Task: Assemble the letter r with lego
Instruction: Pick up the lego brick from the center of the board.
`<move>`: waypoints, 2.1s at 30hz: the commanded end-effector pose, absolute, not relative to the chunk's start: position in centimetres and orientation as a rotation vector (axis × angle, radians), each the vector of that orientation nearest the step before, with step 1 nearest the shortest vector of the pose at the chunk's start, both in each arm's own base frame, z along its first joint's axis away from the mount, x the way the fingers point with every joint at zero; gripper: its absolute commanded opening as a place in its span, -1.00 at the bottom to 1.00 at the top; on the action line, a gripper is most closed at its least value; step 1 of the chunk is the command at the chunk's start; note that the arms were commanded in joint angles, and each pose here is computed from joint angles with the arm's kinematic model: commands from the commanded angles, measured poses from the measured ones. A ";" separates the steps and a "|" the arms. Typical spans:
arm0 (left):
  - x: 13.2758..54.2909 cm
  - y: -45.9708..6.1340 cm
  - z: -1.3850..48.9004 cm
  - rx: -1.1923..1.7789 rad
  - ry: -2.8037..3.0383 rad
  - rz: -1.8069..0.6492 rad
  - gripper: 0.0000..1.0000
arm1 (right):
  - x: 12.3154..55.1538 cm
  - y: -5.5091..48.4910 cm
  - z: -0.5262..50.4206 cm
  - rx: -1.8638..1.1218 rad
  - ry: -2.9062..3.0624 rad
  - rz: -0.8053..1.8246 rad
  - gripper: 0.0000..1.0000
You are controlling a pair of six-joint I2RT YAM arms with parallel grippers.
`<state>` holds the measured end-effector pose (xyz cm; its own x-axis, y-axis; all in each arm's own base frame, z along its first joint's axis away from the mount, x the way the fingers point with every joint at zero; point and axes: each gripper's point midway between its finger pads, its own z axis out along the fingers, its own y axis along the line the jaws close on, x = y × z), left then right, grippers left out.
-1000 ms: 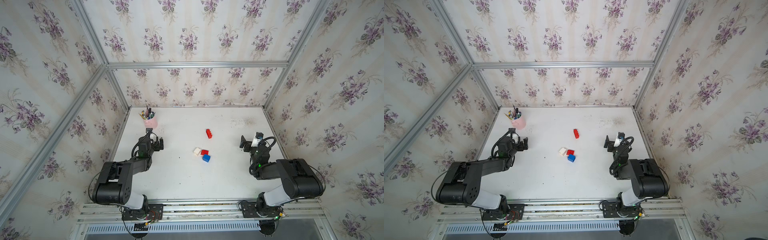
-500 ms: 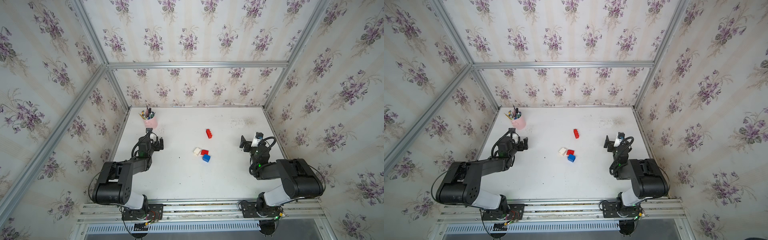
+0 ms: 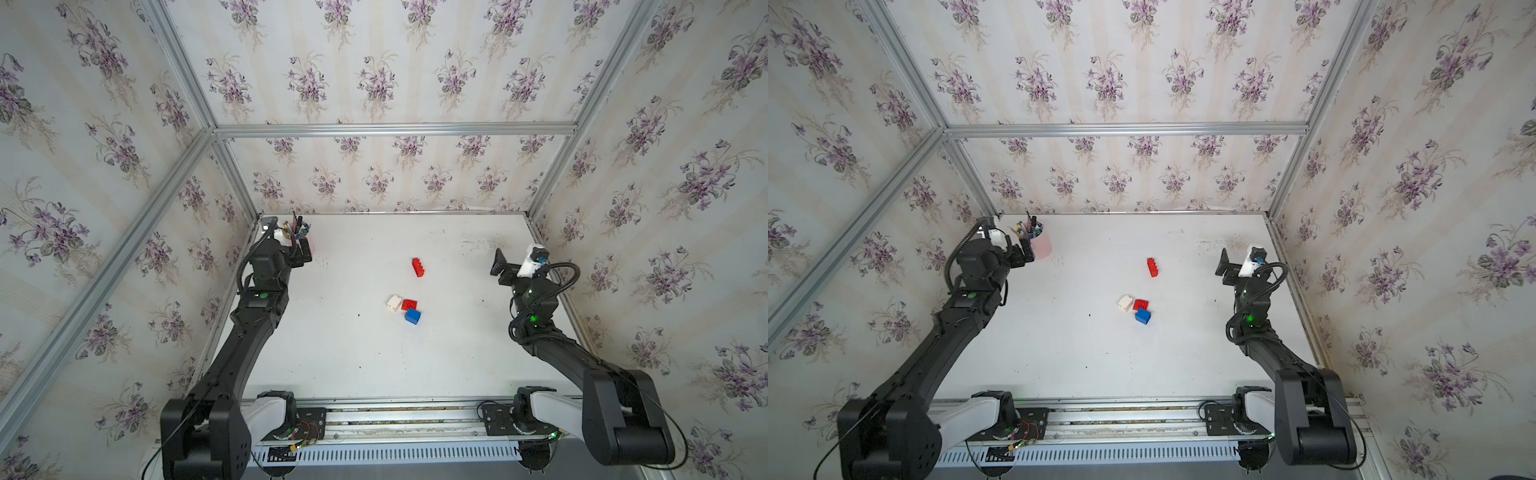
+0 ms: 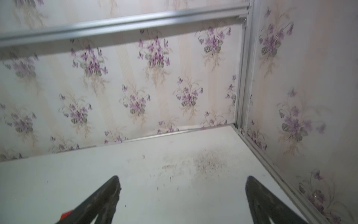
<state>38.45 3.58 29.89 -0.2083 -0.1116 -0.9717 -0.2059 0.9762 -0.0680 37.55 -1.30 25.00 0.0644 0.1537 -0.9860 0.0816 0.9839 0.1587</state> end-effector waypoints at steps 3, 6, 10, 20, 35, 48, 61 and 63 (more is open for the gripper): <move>33.4 2.7 32.6 -0.320 1.748 -0.059 1.00 | 36.4 -2.1 26.9 0.358 1.563 0.228 1.00; 31.9 1.6 34.2 -0.278 1.657 -0.135 1.00 | 36.4 1.6 28.0 0.159 1.599 0.366 0.99; 31.6 0.5 33.4 -0.238 1.730 -0.179 1.00 | 37.4 5.9 25.1 -0.020 1.810 0.494 0.69; 33.1 -4.0 30.0 -0.146 1.899 -0.381 1.00 | 34.0 23.2 14.4 -0.668 2.272 0.540 0.41; 32.8 -4.2 26.3 -0.191 1.978 -0.355 1.00 | 28.7 28.1 12.6 -1.057 2.194 0.459 0.34; 33.2 -4.5 24.8 -0.197 2.021 -0.367 1.00 | 28.6 27.6 6.7 -1.132 2.417 0.375 -0.10; 33.2 -4.4 23.7 -0.220 2.046 -0.364 0.99 | 28.3 27.1 4.0 -1.169 2.517 0.325 -0.17; 33.2 -4.4 23.5 -0.227 2.049 -0.363 0.99 | 28.3 27.0 4.0 -1.170 2.510 0.321 -0.16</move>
<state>33.00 -4.54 23.43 -0.4917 -0.2966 -0.8187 0.0030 0.9396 -0.3422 28.28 27.46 4.25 -0.6078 -0.6751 -0.4181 -0.7657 0.6378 0.0833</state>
